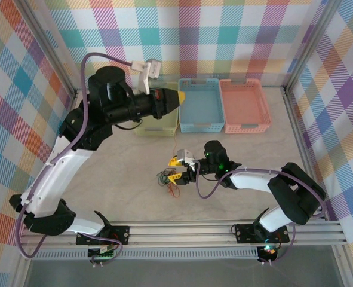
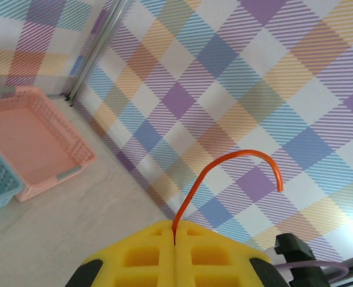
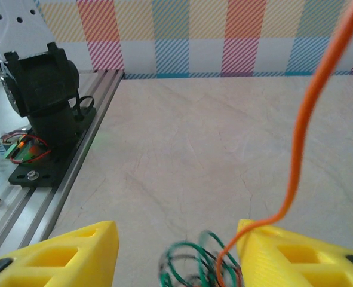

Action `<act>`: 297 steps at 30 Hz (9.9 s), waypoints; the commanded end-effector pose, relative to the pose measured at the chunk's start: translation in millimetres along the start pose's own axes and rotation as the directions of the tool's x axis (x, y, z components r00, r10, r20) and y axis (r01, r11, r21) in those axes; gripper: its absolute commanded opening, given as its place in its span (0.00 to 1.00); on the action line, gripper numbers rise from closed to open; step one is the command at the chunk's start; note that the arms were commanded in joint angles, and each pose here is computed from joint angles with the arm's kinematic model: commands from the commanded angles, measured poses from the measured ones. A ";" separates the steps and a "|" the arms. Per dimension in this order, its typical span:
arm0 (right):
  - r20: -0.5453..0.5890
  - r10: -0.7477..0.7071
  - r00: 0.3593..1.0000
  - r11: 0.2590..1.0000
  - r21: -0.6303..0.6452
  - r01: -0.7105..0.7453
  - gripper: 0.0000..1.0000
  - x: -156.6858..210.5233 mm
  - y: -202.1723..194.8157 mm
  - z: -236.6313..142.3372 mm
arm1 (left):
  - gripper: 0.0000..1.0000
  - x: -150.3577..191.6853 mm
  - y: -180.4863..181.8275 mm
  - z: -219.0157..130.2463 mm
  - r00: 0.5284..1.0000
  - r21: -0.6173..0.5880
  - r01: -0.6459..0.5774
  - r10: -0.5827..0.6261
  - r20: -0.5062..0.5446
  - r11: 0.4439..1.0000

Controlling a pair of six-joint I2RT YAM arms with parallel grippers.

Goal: Untangle the cables

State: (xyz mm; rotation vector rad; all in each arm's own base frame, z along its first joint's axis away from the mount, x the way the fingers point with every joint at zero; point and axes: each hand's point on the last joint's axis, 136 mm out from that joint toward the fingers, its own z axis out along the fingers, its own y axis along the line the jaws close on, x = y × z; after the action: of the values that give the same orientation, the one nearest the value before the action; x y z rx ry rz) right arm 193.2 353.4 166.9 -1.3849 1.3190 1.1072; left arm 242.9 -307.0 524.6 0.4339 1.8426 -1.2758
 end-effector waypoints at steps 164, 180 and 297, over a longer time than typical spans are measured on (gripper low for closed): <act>-0.234 0.385 0.893 0.812 0.546 -0.207 0.20 98.3 -114.8 -21.6 | 0.00 356.3 348.5 -17.9 0.575 -0.811 0.063 -0.685 -0.447 0.582; -0.247 0.384 0.890 0.821 0.533 -0.206 0.21 100.0 -112.7 -20.0 | 0.00 232.4 248.4 -23.7 0.832 -0.589 0.187 -0.445 -0.330 0.786; -0.210 0.402 0.891 0.784 0.581 -0.217 0.17 91.8 -121.2 -27.1 | 0.71 63.0 365.6 20.6 0.939 -0.655 0.313 -0.326 0.107 0.688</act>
State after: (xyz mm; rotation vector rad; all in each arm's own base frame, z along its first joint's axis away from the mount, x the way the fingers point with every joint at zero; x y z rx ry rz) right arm 313.8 316.1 68.8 -1.0078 2.0286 0.6149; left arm 491.7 -166.1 228.6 -0.3697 2.3520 -0.6317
